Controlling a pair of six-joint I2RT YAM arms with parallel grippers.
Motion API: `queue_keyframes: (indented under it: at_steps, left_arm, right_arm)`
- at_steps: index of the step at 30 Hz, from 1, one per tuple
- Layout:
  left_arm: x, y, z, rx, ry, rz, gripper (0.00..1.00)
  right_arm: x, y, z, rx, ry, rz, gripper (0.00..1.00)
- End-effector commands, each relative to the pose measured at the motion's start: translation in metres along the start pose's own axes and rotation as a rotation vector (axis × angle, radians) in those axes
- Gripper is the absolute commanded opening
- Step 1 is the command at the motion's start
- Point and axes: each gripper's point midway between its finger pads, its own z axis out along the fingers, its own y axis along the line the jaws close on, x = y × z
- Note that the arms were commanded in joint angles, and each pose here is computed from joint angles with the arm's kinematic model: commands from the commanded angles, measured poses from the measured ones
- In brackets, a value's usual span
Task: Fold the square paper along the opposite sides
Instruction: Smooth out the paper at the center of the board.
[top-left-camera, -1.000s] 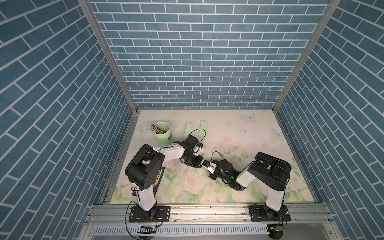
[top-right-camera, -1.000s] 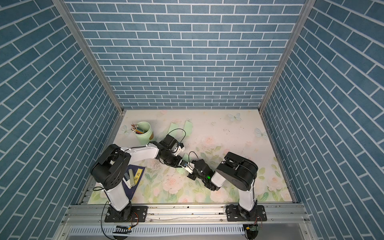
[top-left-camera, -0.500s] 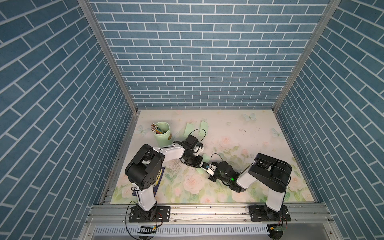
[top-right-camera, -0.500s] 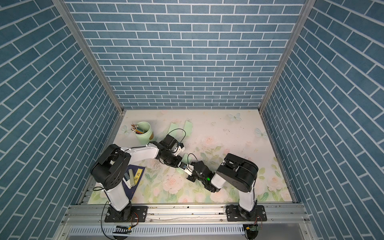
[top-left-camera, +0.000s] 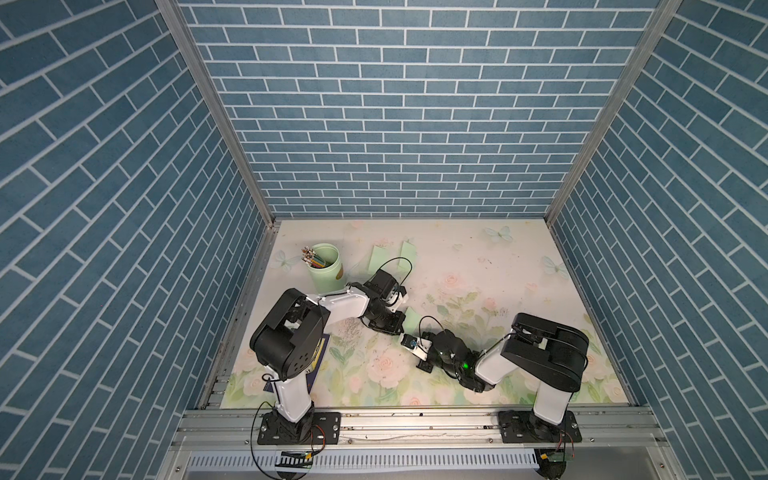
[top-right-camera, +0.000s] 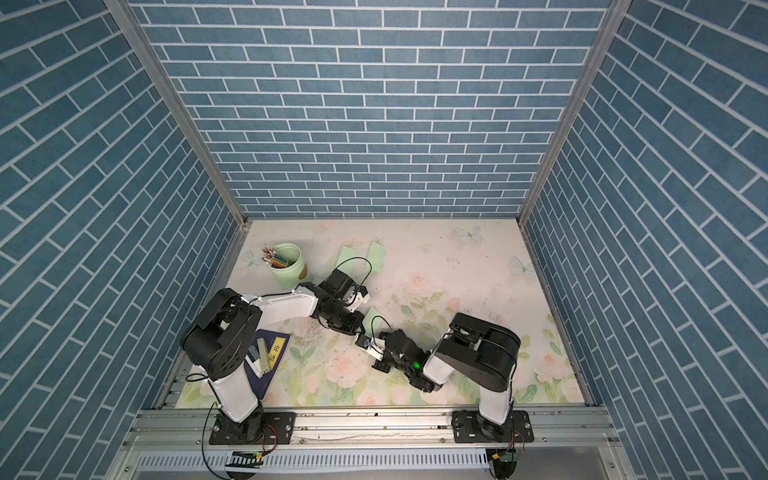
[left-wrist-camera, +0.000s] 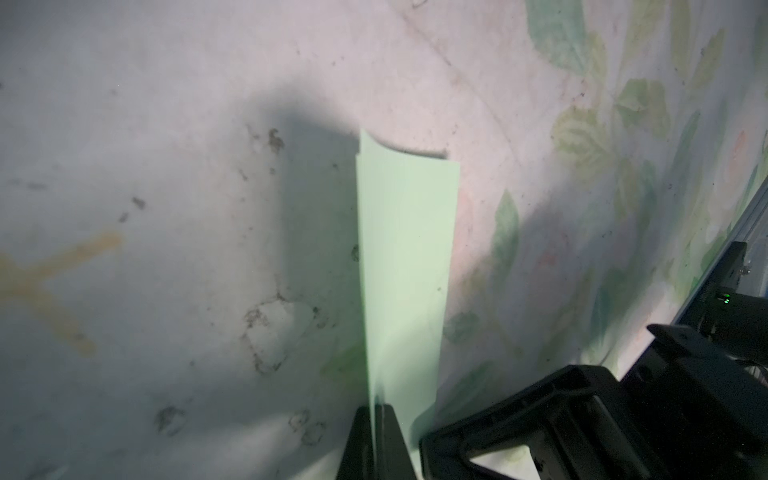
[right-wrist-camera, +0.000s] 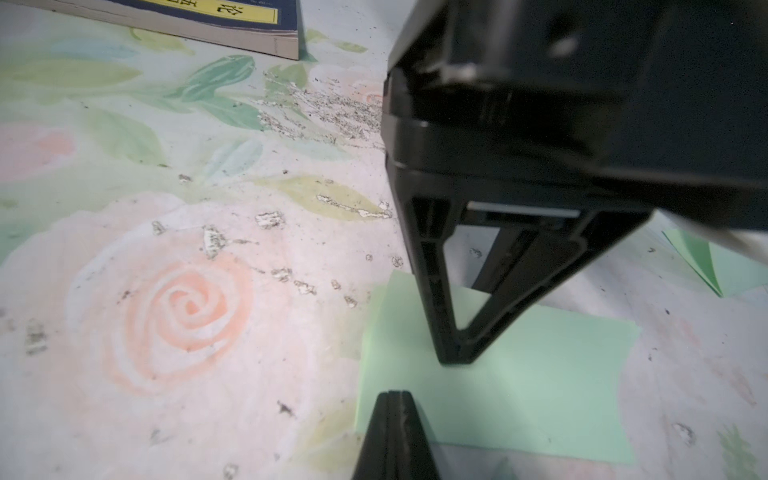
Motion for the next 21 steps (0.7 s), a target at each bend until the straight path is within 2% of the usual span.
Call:
queue_keyframes:
  at_steps: [1, 7, 11, 14, 16, 18, 21]
  left_arm:
    - [0.022, 0.029, 0.008, -0.113, 0.073, -0.042, 0.00]
    - [0.020, 0.026, 0.006, -0.103, 0.063, -0.038, 0.00]
    - [0.022, 0.026, 0.007, -0.099, 0.068, -0.043, 0.00]
    - [0.026, 0.023, 0.008, -0.080, 0.076, -0.050, 0.00]
    - [0.028, 0.017, 0.008, -0.062, 0.078, -0.050, 0.00]
    - [0.030, 0.007, 0.006, -0.038, 0.075, -0.039, 0.00]
    - [0.028, -0.003, -0.001, -0.018, 0.053, -0.031, 0.00]
  right_arm:
    - [0.065, 0.039, -0.012, -0.133, 0.233, 0.017, 0.00]
    - [0.068, 0.045, -0.013, -0.131, 0.242, 0.028, 0.00]
    - [0.052, 0.041, -0.015, -0.108, 0.196, 0.040, 0.00]
    - [-0.002, 0.004, -0.024, 0.022, 0.048, 0.014, 0.00]
    - [-0.024, -0.029, -0.035, 0.118, -0.034, 0.025, 0.00]
    - [-0.025, -0.054, -0.039, 0.160, -0.047, 0.046, 0.00]
    - [-0.015, -0.067, -0.036, 0.182, -0.025, 0.030, 0.00]
